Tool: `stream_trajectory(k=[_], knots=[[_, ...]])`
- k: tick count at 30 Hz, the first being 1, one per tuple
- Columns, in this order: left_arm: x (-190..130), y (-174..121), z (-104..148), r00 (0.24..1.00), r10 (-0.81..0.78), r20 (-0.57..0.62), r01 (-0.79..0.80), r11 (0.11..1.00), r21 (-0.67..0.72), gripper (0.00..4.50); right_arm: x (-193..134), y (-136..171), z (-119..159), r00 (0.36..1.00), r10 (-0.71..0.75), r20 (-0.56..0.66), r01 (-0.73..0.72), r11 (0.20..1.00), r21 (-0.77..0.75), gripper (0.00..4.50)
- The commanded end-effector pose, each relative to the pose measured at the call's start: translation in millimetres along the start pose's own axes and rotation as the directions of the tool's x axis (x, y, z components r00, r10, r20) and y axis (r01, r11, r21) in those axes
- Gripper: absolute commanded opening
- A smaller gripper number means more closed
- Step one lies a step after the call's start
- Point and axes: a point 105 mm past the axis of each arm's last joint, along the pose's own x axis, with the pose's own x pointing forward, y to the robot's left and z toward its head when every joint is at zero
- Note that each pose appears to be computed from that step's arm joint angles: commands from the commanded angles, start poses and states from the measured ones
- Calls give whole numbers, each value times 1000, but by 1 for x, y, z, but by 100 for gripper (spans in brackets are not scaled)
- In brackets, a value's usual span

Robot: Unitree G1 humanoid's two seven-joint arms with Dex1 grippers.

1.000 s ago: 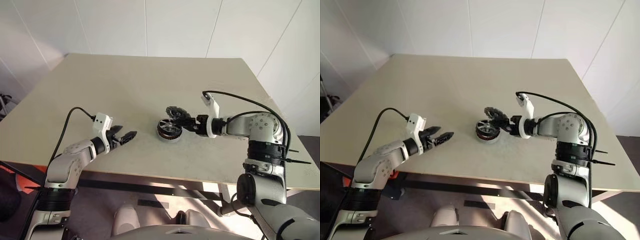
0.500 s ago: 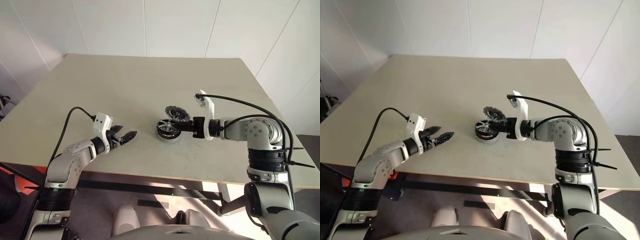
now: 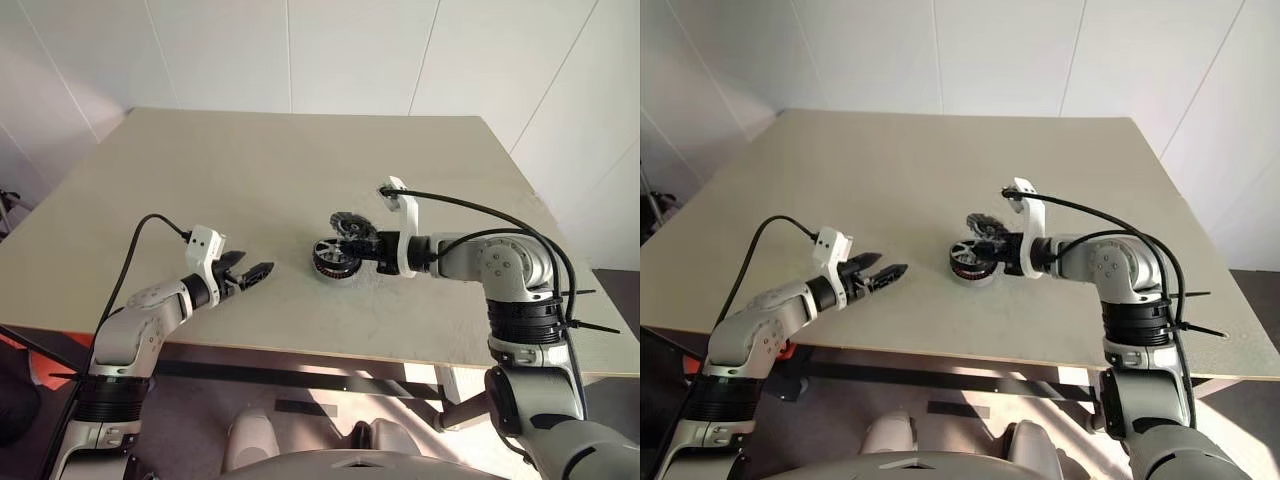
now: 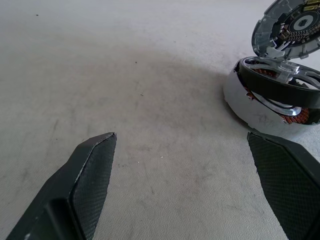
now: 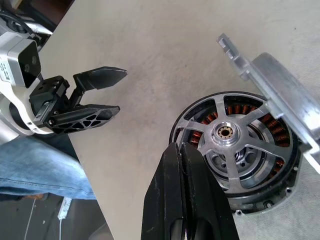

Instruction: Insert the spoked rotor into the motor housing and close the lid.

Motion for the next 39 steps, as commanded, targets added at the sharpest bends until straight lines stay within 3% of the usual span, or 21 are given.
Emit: stream_trajectory(k=[1,16,39], knots=[[-2,-1,15,999,-1,39,-1,999,43,443,6,4,12,999,4,44,-2,999,-36,2],[-6,5,16,999,23,48,-25,999,42,443,16,-25,-18,994,-106,-33,104,993,-52,2],[-2,3,15,999,15,44,-17,999,39,443,4,-27,-6,989,-147,-6,144,975,-166,2]])
